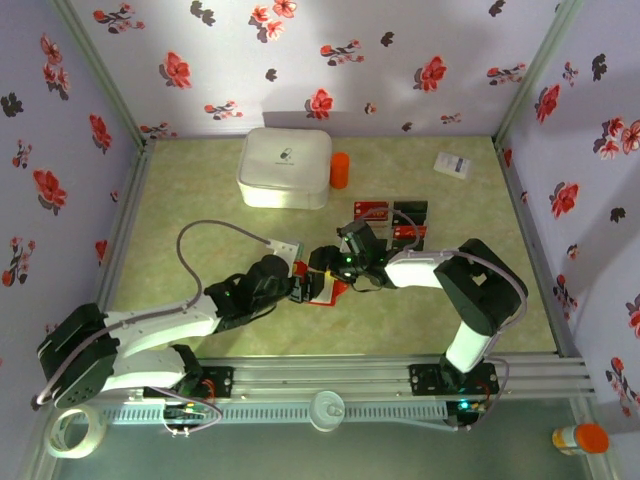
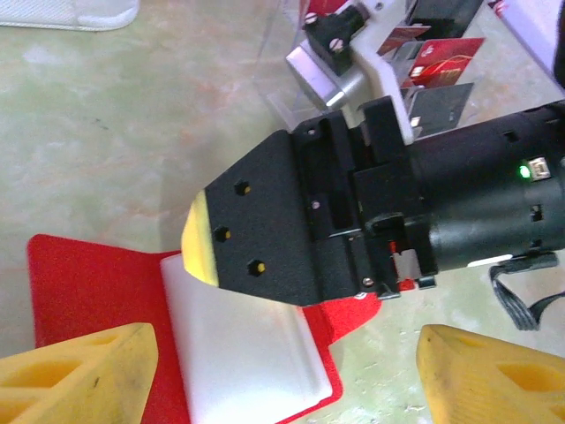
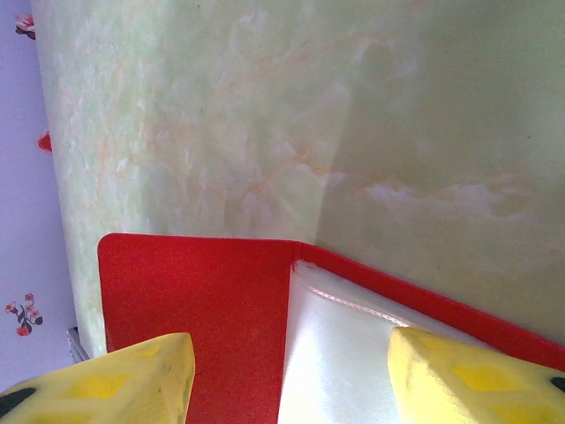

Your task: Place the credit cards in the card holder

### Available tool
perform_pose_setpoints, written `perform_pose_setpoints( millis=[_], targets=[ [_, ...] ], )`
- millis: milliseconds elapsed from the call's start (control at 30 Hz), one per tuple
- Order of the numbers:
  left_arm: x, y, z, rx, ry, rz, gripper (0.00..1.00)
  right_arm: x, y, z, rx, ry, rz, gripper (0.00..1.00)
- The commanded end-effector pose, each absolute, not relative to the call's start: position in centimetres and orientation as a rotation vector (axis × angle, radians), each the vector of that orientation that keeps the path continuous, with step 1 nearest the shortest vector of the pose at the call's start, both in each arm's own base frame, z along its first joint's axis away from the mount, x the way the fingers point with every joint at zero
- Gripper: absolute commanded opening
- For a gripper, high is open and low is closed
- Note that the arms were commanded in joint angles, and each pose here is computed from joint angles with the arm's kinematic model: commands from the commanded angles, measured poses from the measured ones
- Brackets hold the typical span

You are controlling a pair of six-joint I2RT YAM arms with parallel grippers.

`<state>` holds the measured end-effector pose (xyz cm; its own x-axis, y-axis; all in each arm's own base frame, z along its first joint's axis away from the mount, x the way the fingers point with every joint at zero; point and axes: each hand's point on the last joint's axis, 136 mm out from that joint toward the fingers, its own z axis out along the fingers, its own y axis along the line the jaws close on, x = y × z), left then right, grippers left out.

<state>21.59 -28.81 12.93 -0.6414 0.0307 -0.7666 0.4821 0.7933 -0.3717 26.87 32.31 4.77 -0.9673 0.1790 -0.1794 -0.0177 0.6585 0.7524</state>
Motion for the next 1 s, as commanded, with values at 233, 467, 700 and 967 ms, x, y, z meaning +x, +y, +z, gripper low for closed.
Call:
perform_pose_setpoints(
  millis=[233, 467, 700, 967],
  targets=[
    [20.9, -29.8, 10.4, 0.428, 2.192, -0.758, 0.65, 26.5, 31.2, 2.8, 0.207, 2.687, 1.148, 0.60],
    [21.2, -28.1, 6.9, 0.393, 2.251, -0.646, 0.56, 26.5, 31.1, 2.7, 0.206, 2.693, 1.142, 0.60],
    [20.9, -27.1, 4.0, 0.388, 2.312, -0.585, 0.51, 26.4, 30.8, 2.4, 0.195, 2.713, 1.114, 0.59],
    [20.9, -27.2, 3.2, 0.385, 2.322, -0.577, 0.61, 26.1, 30.5, 2.0, 0.147, 2.773, 1.050, 0.52]
  ],
)
